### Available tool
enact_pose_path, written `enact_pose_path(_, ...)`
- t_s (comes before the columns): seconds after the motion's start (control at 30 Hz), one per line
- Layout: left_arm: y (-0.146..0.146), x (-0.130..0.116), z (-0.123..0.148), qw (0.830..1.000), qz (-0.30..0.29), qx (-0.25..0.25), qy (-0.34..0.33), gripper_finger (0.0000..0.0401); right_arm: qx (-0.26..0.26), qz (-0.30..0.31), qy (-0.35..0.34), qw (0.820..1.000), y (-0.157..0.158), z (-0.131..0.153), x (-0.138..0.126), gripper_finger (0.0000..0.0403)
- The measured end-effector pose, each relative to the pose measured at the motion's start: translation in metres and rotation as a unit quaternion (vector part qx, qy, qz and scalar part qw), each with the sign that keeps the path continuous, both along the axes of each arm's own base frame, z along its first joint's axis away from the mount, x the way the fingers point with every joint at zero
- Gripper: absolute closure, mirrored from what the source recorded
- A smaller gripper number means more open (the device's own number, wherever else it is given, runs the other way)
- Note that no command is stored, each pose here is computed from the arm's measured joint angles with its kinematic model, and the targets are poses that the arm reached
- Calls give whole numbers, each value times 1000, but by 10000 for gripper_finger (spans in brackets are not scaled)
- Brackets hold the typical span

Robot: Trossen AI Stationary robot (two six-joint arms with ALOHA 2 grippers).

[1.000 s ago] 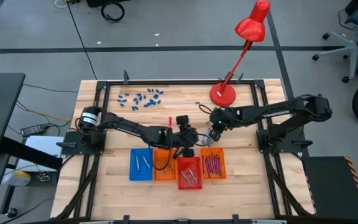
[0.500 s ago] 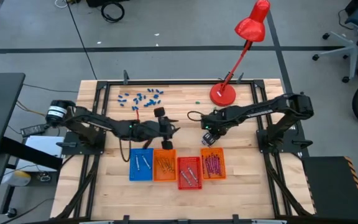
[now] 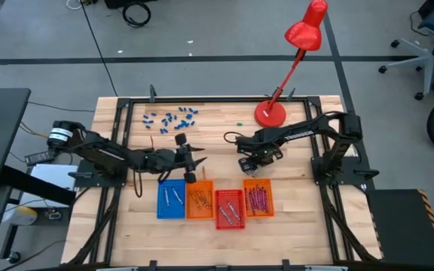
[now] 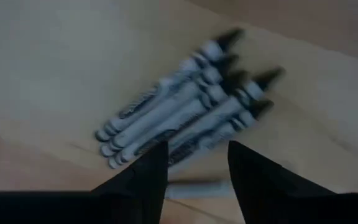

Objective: Sort crayons
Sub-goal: Put the black crayon into the blue bin

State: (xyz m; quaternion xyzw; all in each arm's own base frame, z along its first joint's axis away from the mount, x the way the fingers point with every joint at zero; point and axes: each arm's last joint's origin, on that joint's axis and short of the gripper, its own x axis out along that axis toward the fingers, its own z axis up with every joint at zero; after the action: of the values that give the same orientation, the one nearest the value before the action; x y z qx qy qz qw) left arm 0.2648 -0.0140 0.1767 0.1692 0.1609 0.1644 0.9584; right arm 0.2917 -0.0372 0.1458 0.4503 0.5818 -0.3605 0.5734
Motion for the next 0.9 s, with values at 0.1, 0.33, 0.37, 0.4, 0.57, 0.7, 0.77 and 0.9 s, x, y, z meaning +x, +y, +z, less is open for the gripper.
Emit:
enact_pose_path(0.1,-5,-4,-4,999,-16,-24,-14,237,5,-29,5,1000,0,0,2,224)
enact_pose_path(0.33,-26,-8,-6,993,-89,-68,-27,237,-9,-42,-9,999,0,15,8,226)
enact_pose_path(0.37,-29,-8,-6,993,-92,-67,-23,237,-9,-43,-8,999,0,18,8,226)
enact_pose_path(0.4,-31,-9,-7,993,-97,-67,-17,237,-7,-43,-5,999,2,21,8,226)
enact_pose_path(0.57,-41,-12,-11,991,-119,-58,3,237,-9,-16,87,996,19,35,-9,226)
enact_pose_path(0.7,-43,-13,-11,991,-122,-58,7,237,5,-12,178,984,30,45,-31,226)
enact_pose_path(0.77,-43,-13,-11,991,-122,-58,7,237,9,-18,178,984,33,48,-33,227)
enact_pose_path(0.9,-43,-13,-12,991,-124,-50,12,237,29,-12,185,982,40,48,-35,227)
